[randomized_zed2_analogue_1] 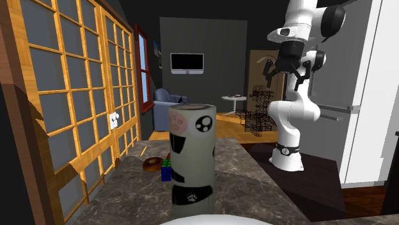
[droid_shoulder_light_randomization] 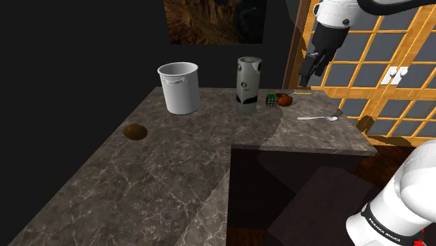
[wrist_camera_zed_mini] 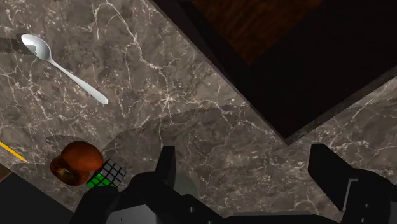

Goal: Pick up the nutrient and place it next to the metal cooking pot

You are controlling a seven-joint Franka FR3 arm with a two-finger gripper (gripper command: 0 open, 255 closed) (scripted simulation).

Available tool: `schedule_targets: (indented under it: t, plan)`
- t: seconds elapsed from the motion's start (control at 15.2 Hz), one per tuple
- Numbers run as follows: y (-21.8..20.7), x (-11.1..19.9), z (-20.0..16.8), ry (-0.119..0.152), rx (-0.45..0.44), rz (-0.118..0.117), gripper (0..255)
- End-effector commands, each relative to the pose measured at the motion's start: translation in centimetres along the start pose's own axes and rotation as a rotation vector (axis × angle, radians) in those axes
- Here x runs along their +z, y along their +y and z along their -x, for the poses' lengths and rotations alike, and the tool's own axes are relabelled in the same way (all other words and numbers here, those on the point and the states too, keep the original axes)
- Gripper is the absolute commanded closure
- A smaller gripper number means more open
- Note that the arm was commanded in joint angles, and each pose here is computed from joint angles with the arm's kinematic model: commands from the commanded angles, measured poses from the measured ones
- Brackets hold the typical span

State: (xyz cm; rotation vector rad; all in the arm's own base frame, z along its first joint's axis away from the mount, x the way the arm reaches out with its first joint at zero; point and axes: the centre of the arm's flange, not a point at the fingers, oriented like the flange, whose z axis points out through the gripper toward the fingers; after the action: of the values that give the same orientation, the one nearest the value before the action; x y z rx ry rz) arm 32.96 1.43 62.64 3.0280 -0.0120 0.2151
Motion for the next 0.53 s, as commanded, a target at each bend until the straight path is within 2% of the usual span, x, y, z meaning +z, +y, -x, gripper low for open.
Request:
schedule_targets:
  t: [0.0, 0.46]
  plan:
    - [0.0, 0.0, 0.0, 0.000, 0.000, 0.000, 0]
    - [5.5, 7.0, 0.1, 0.051, -0.138, 0.039, 0]
